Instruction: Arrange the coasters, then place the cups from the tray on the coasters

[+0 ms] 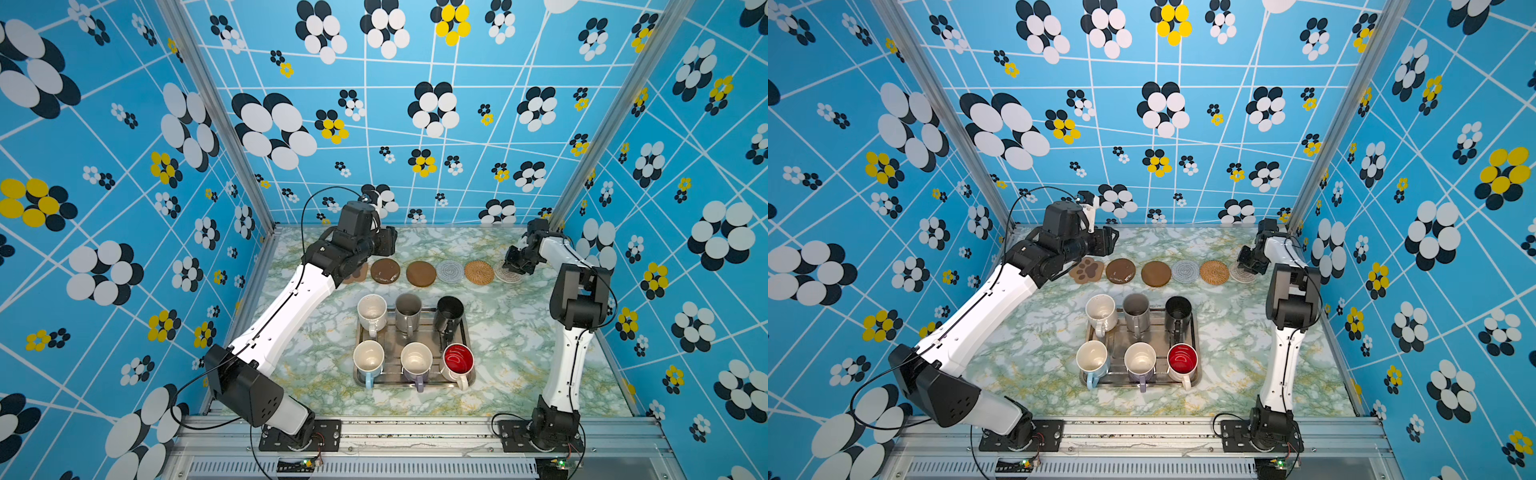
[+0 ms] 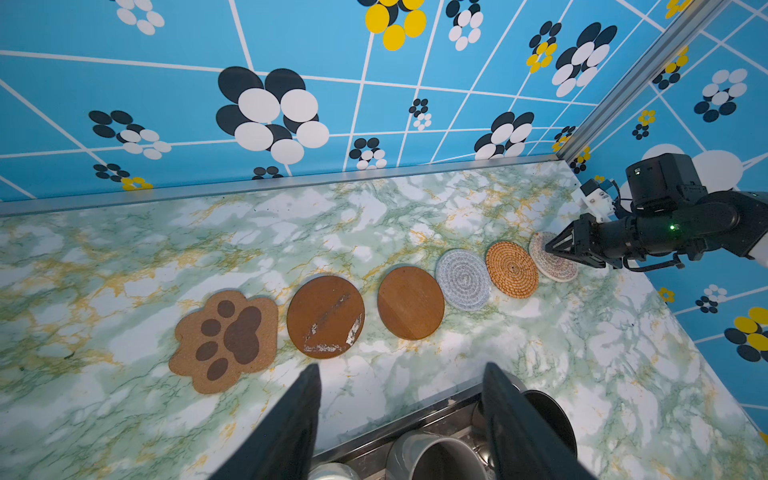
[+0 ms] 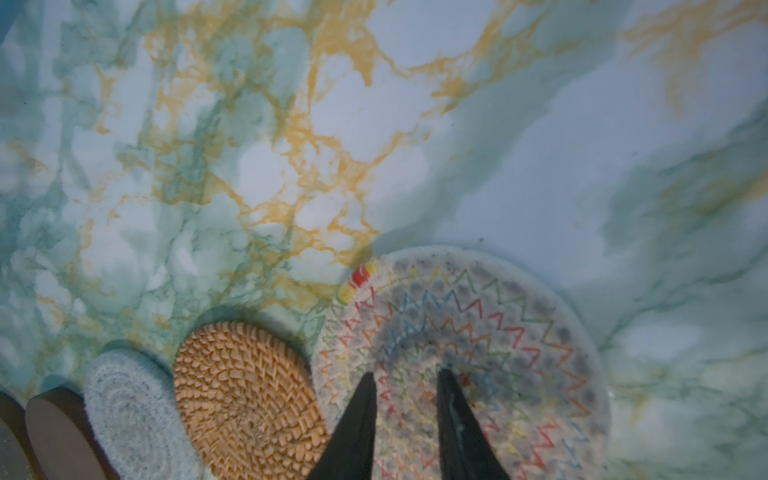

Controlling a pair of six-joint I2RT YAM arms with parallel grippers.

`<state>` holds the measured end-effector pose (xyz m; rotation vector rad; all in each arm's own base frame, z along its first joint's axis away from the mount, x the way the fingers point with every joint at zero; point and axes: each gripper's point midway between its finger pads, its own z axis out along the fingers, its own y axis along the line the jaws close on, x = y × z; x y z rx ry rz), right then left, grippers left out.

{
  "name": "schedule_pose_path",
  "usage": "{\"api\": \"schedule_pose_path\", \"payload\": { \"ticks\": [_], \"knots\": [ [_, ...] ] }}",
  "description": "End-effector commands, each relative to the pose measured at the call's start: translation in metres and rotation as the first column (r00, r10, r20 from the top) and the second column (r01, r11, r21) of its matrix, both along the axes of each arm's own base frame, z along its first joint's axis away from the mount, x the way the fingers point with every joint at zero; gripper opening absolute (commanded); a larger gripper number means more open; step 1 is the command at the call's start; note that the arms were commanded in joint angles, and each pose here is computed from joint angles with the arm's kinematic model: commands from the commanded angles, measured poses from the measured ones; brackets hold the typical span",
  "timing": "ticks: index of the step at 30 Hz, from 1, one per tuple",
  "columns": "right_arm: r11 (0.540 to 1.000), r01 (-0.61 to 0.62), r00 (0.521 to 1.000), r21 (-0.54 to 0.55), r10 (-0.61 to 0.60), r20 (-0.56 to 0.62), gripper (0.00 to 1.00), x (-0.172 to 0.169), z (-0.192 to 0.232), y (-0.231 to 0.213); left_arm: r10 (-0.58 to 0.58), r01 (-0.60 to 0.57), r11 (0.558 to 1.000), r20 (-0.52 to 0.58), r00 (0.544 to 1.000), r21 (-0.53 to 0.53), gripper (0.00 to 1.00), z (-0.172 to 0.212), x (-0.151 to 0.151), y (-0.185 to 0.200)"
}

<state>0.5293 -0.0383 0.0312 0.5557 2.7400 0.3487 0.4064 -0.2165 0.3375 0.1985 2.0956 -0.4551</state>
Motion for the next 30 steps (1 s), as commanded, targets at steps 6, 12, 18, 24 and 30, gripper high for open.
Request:
{"api": "schedule_pose_path", "payload": {
  "ticks": [6,12,18,24,30],
  "knots": [
    [1.0,-0.004,0.997,0.01,0.005,-0.077,0.29,-0.021,-0.009,0.011,0.007,-0.007,1.0,0.014,1.0,0.018,0.63,0.005,-0.01,0.006],
    [1.0,0.007,1.0,-0.002,-0.007,-0.01,0.3,-0.015,0.023,0.01,0.007,-0.007,1.0,0.022,1.0,0.014,0.64,0.009,-0.011,0.007],
    [1.0,0.008,0.995,-0.008,-0.007,0.101,0.3,-0.011,0.074,0.011,0.004,-0.004,1.0,0.02,1.0,0.008,0.64,0.01,-0.015,0.007],
    [1.0,-0.025,0.985,-0.011,0.026,0.171,0.3,-0.018,0.109,0.027,0.006,-0.006,1.0,0.031,0.999,-0.007,0.64,0.015,-0.018,0.008],
    [0.997,-0.076,0.971,-0.014,0.077,0.226,0.3,-0.034,0.135,0.055,0.011,-0.009,0.999,0.065,0.998,-0.031,0.64,0.028,-0.02,0.009]
  ]
}}
